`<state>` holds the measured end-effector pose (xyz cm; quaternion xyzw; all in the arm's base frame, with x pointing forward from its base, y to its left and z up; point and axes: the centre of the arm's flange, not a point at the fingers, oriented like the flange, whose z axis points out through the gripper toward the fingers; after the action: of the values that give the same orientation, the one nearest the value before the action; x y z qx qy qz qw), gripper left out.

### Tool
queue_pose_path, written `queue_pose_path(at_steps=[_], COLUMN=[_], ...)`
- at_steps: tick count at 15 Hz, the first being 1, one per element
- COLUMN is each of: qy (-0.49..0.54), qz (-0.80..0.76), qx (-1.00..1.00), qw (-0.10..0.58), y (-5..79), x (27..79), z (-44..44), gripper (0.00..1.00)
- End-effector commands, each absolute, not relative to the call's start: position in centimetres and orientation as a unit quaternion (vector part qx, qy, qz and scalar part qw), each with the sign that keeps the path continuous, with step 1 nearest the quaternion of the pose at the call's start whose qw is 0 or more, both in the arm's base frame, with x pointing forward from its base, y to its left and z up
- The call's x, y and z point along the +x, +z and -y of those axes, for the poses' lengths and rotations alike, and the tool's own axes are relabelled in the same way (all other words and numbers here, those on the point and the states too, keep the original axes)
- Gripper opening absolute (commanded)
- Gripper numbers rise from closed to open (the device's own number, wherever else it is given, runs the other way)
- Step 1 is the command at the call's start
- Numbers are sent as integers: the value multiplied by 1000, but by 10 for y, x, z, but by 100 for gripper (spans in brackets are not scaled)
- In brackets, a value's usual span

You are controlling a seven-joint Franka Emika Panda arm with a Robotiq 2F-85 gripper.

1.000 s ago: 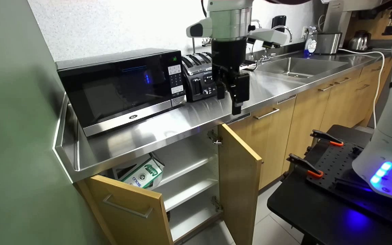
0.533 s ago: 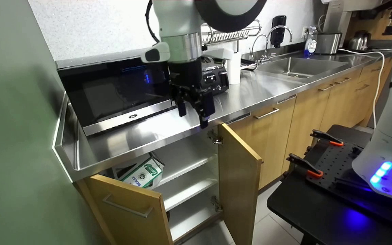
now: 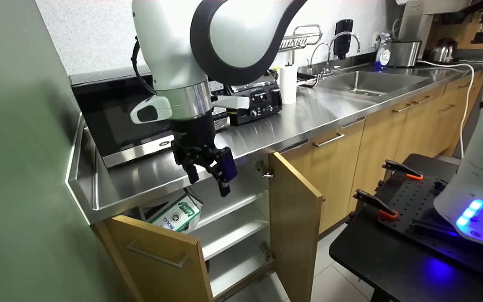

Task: Close the left side of the drawer

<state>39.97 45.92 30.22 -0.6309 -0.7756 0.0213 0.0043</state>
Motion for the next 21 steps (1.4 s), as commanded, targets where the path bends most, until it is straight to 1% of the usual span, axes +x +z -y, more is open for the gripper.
queue_pose_path(at_steps=[1,3,8,9,10,11,17,19,20,21], qy=[21,18,-43,-51,-54,-55,-49,-37,-34,-28], qz=[775,768,794,798,802,806,827,829,831,832], qx=[-631,-640,-606,-600,-595,-589,-560,-557,-555,-553], qw=[5,-6,8,9,10,13,33,33,35,33], y=[302,300,279,274,269,264,232,223,216,211], x=[401,405,423,427,429,432,444,445,445,444], z=[-460,-461,-495,-501,-506,-511,-539,-547,-549,-553], gripper=[100,100,100,75,72,66,19,5,0,0])
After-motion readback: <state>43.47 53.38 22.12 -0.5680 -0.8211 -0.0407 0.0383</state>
